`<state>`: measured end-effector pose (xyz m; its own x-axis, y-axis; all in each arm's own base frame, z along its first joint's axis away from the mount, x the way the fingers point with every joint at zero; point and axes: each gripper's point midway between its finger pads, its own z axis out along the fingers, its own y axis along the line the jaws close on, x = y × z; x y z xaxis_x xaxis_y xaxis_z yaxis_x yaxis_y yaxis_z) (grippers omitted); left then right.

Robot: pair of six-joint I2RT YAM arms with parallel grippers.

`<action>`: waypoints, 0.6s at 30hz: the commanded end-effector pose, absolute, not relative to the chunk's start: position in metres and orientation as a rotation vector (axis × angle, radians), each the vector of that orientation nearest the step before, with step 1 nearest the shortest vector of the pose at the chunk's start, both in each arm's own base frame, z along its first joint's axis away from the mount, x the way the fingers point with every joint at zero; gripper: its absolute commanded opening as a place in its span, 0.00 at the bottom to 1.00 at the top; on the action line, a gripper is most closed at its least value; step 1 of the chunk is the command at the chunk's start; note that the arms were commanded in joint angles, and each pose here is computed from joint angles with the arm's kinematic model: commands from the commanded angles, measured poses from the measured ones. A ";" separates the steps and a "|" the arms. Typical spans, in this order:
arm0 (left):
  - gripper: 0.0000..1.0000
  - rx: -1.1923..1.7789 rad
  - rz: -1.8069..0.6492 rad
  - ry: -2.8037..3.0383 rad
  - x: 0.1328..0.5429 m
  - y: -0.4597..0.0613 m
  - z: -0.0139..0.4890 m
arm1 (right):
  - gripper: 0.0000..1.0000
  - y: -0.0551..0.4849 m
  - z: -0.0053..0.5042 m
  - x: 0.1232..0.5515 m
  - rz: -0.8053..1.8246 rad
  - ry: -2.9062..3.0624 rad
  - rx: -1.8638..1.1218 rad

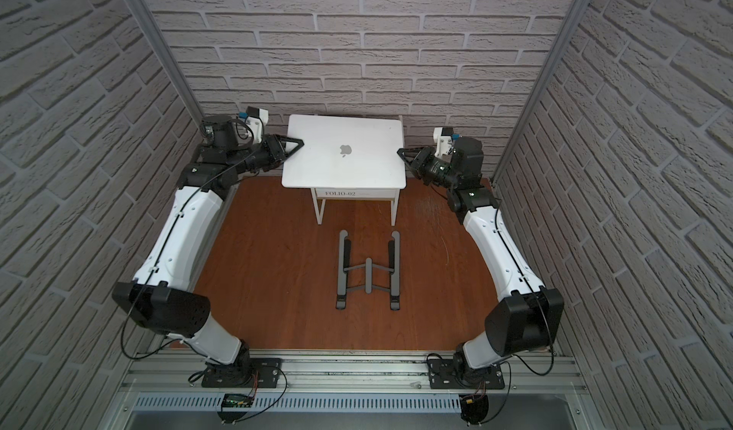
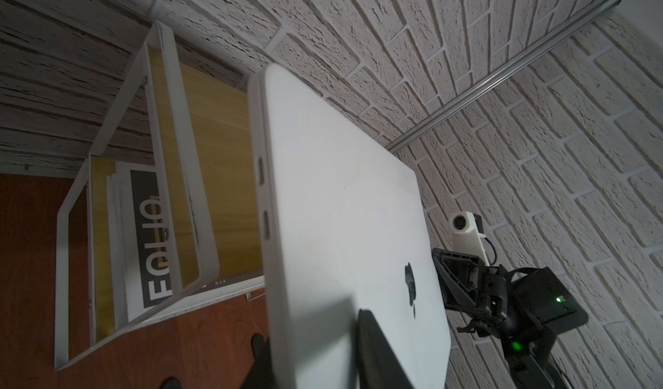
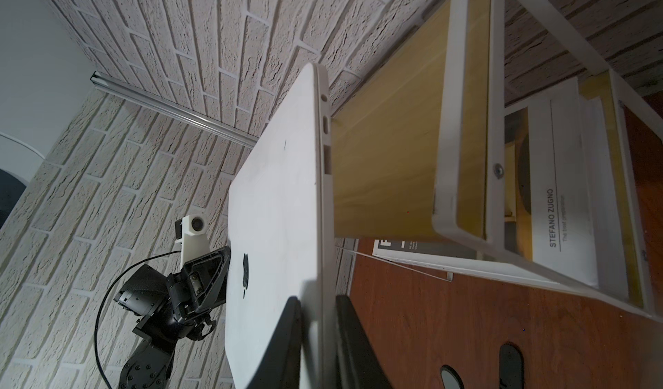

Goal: Close the laptop lid and set it aside
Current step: Place the laptop on the shelf.

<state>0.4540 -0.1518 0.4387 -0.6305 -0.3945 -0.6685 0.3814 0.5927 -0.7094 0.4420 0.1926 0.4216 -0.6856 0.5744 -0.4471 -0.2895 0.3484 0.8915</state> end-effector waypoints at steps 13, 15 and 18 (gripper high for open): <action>0.31 0.117 -1.093 1.996 0.547 -0.169 0.412 | 0.14 0.240 0.511 0.450 1.503 1.664 -0.095; 0.32 0.106 -1.084 1.995 0.554 -0.168 0.406 | 0.14 0.239 0.514 0.455 1.498 1.656 -0.096; 0.35 0.102 -1.078 1.988 0.561 -0.167 0.401 | 0.14 0.235 0.515 0.463 1.477 1.659 -0.084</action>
<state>0.5534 -0.1495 0.4107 -0.6870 -0.3833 -0.6174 0.3492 0.5710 -0.7430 0.5171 0.1989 0.4104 -0.6836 0.5904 -0.4291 -0.2105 0.4035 0.8904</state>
